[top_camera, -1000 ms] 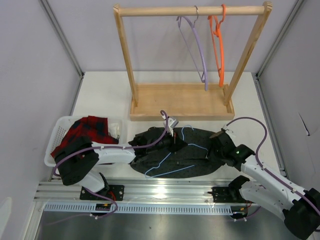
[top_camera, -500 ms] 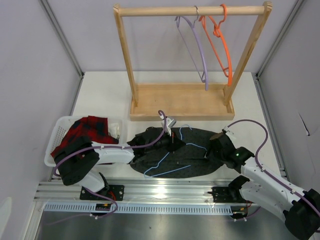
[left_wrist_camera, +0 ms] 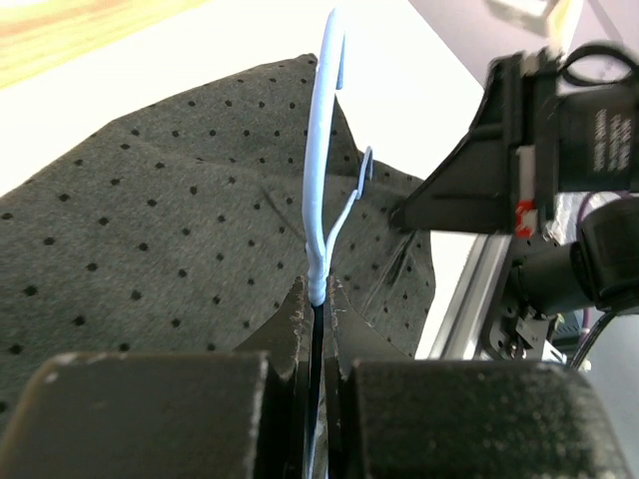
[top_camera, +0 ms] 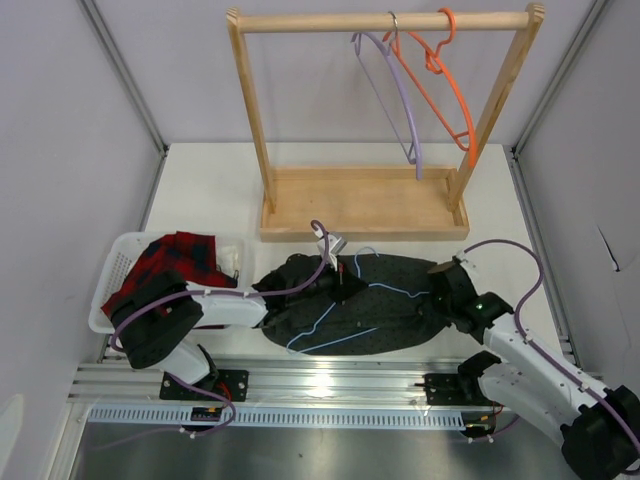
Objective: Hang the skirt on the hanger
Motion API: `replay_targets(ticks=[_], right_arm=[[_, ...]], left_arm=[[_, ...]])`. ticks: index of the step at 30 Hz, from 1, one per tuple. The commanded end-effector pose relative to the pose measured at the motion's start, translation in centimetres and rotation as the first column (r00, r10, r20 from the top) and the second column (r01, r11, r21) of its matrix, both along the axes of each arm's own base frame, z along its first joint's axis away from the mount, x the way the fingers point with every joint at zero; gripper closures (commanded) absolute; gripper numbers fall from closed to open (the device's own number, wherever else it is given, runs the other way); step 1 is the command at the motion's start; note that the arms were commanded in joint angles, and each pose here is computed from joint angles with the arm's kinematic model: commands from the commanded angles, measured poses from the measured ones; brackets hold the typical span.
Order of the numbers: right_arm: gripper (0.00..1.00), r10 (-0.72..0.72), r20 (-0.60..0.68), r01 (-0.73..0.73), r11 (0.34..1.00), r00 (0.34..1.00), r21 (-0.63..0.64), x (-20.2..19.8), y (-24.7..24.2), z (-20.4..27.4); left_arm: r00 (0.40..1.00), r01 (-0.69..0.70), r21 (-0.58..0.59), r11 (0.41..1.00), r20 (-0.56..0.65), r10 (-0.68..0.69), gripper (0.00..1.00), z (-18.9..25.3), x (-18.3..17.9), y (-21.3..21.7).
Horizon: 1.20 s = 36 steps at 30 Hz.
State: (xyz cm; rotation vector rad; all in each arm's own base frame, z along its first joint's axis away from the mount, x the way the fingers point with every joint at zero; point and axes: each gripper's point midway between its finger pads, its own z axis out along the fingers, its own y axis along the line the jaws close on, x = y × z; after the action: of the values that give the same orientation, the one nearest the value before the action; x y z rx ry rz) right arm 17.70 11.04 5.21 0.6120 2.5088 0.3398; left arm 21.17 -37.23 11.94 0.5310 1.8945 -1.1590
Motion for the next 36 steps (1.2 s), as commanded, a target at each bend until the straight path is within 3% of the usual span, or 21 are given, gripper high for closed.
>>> replay_targets(ticks=[1,13,19,30,36], right_arm=[[1.0,-0.039,0.058,0.041,0.999,0.998,-0.02,2.1,-1.6,2.6],[1.0,-0.077,0.093,0.075,0.997,0.993,0.018,3.8,-3.6,4.9],[0.99,-0.078,0.103,0.074,0.996,0.992,0.042,4.3,-3.8,5.5],[0.98,-0.079,0.152,0.068,0.995,0.985,0.074,5.7,-3.4,8.7],[0.99,-0.075,0.162,0.061,0.994,0.984,0.087,6.2,-3.2,9.9]], left_arm=[[0.998,-0.014,-0.037,0.999,0.055,0.016,1.0,1.1,1.1,0.4],[0.993,-0.092,-0.034,0.995,0.074,0.094,1.0,0.3,3.7,2.2],[0.997,0.031,-0.012,0.999,0.065,-0.03,1.0,-0.3,2.7,0.7],[0.997,0.027,0.016,0.999,0.077,-0.029,1.0,-2.1,2.8,1.0],[0.992,-0.083,0.082,0.993,0.097,0.075,1.0,-3.3,4.4,2.4]])
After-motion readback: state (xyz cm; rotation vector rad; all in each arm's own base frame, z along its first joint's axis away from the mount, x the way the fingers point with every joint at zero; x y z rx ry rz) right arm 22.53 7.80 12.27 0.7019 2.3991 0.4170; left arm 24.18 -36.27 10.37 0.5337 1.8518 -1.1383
